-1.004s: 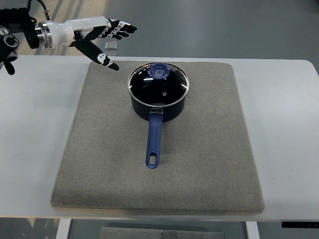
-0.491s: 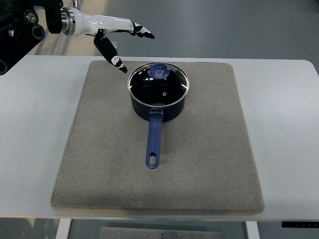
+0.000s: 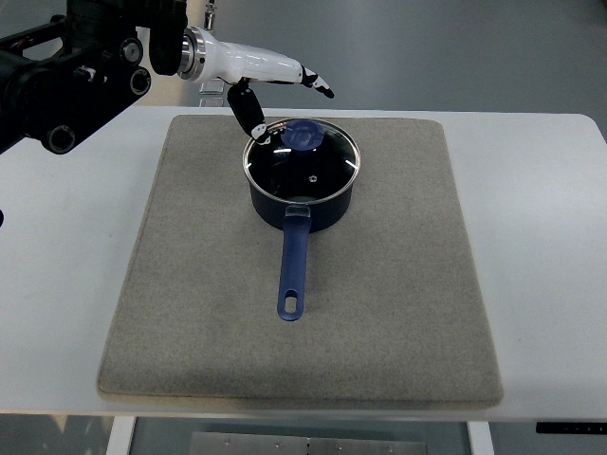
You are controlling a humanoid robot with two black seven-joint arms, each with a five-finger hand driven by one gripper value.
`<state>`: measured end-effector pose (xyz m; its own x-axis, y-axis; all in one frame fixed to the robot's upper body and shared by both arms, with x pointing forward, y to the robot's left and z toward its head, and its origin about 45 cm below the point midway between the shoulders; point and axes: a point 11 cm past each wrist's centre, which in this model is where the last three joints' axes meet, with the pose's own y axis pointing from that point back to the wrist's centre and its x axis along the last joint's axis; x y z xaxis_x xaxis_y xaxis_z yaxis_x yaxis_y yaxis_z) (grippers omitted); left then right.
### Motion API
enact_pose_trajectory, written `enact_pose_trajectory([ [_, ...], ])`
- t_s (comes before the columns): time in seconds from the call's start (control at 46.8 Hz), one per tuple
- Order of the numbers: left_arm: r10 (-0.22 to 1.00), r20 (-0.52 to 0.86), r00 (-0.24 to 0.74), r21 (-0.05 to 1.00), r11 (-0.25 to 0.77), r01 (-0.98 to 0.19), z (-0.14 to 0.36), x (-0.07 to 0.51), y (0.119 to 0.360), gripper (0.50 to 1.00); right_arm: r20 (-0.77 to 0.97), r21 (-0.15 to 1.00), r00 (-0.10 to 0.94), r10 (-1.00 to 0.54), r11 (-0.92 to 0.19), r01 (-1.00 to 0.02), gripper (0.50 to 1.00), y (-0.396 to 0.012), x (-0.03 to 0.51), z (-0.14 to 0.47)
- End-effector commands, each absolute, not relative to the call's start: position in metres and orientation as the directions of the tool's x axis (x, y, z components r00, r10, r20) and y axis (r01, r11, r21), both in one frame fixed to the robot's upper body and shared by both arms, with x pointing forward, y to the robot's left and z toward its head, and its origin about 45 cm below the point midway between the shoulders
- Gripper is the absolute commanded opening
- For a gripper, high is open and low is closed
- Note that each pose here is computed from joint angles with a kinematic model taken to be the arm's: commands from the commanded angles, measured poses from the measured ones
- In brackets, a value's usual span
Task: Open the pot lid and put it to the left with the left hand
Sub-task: 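Close the left hand fingers around the blue knob of the glass lid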
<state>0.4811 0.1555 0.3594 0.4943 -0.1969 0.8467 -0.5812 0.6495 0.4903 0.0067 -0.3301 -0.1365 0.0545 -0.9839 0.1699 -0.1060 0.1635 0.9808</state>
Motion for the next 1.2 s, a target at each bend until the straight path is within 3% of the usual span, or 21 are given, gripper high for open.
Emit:
enact_pose_trajectory([
  [0.0,-0.209,0.844,0.494,0.497,0.651,-0.574,0.356,0.48,0.15,0.979,0.17,0.981,0.054,-0.984,0.164,-0.106,0.917,-0.33,0.007,-0.137],
  [0.192,-0.245,0.843,0.479,0.509,0.651,-0.563,0.35,0.478,0.136,0.977,0.17,0.981,0.054,-0.984,0.164,-0.106,0.917,-0.33,0.007,-0.137],
  [0.769,-0.305,0.83,0.466,0.549,0.595,-0.587,0.34,0.48,0.141,0.906,0.17,0.981,0.054,-0.984,0.164,-0.106,0.915,-0.33,0.007,-0.137],
  [0.918,-0.31,0.828,0.467,0.551,0.606,-0.574,0.336,0.478,0.132,0.9,0.17,0.981,0.054,-0.984,0.164,-0.106,0.915,-0.33,0.007,-0.137],
  [1.175,-0.313,0.828,0.466,0.552,0.604,-0.575,0.335,0.478,0.129,0.827,0.17,0.981,0.054,-0.984,0.164,-0.104,0.915,-0.33,0.006,-0.137],
])
